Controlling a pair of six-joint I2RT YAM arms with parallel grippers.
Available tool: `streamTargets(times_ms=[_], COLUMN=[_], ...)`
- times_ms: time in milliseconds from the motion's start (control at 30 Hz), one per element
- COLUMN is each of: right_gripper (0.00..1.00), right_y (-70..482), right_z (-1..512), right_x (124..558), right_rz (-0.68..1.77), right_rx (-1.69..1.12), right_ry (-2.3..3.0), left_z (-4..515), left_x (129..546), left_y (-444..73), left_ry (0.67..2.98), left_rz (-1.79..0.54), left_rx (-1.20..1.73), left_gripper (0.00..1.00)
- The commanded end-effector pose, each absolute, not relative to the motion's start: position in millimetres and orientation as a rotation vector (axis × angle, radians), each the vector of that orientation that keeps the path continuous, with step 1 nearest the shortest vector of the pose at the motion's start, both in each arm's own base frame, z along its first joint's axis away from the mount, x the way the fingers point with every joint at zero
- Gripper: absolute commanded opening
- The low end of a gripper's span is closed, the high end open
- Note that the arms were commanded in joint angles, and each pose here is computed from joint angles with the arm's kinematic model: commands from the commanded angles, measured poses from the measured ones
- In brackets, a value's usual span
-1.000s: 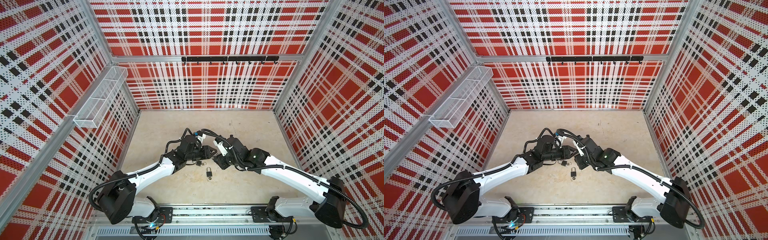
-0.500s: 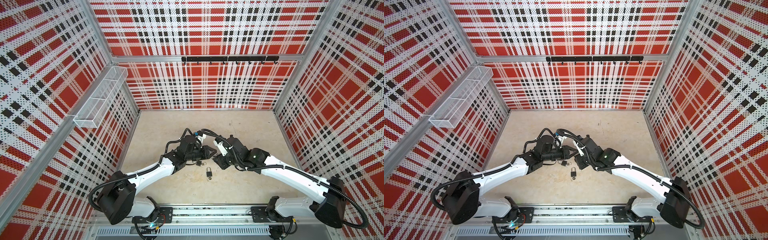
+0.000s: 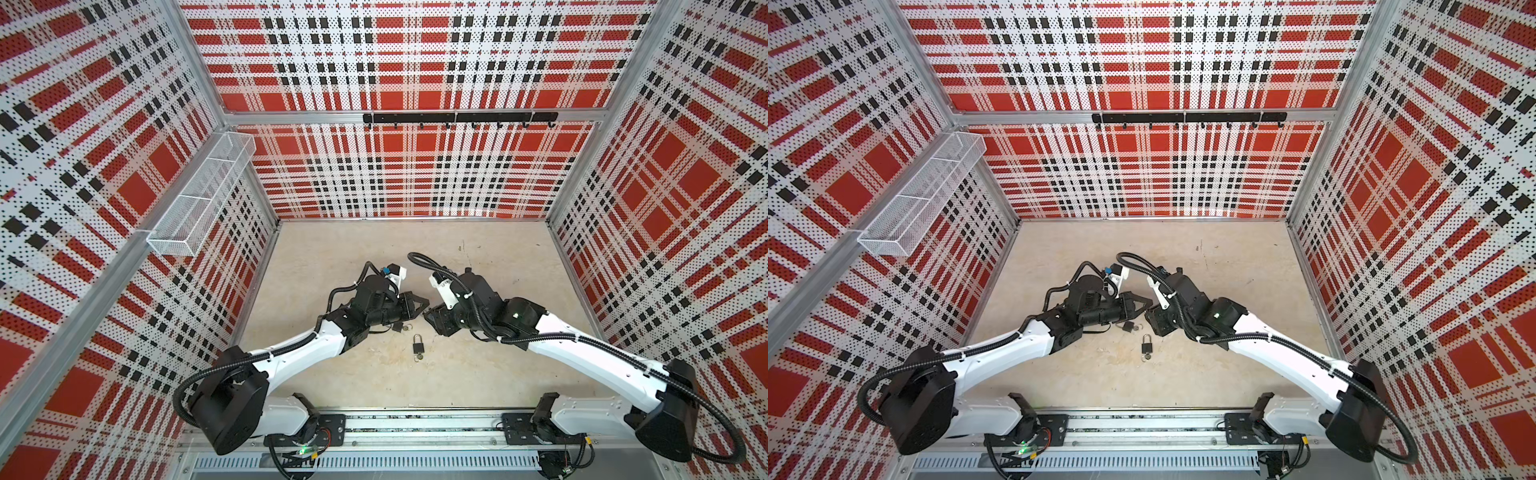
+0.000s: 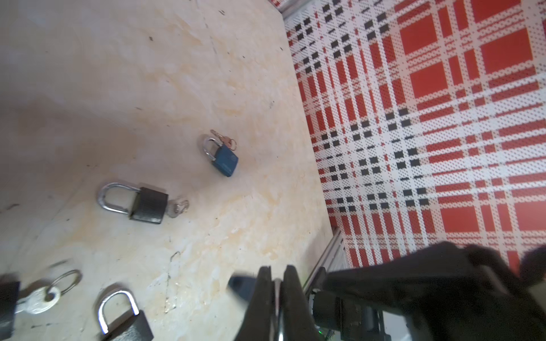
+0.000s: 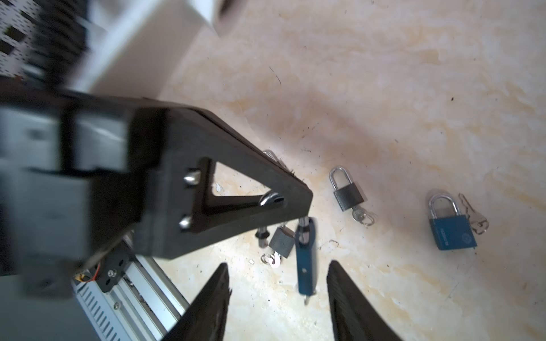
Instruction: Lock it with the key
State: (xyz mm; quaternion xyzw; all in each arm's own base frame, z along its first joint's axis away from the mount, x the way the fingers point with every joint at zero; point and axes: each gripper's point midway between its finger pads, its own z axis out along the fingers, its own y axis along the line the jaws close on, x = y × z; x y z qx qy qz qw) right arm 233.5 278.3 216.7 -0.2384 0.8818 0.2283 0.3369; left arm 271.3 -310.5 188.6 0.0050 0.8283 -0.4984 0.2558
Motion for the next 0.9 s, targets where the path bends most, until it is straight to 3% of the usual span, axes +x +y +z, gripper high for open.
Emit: streamTargets(times_ms=[0, 167, 467, 867], right_gripper=[0.56, 0.58, 0.57, 0.54], right_y=[273.0, 247.6, 249.1, 256.7], right_z=[258.1, 280.5, 303.6, 326.3], right_x=[241.9, 252.9, 256.5, 268.4], right_rz=[0.746, 0.941, 0.981, 0.937], right_rx=[-0.495, -0.391, -0.529, -0.592], right_ry=[2.15, 1.998, 1.845, 1.745], left_z=[237.7, 272.3, 333.8, 366.5], left_x=[287.5, 293.7, 297.0, 298.2], left_y=[-301.0, -292.1, -297.1, -308.2], left_ry=[2.072, 1.971, 1.836, 1.794], left_rz=[-1.394, -1.423, -1.528, -1.63], left_rx=[-0.112, -0.251, -0.349, -0.368], left_gripper=[0.0, 0.0, 0.0, 0.0])
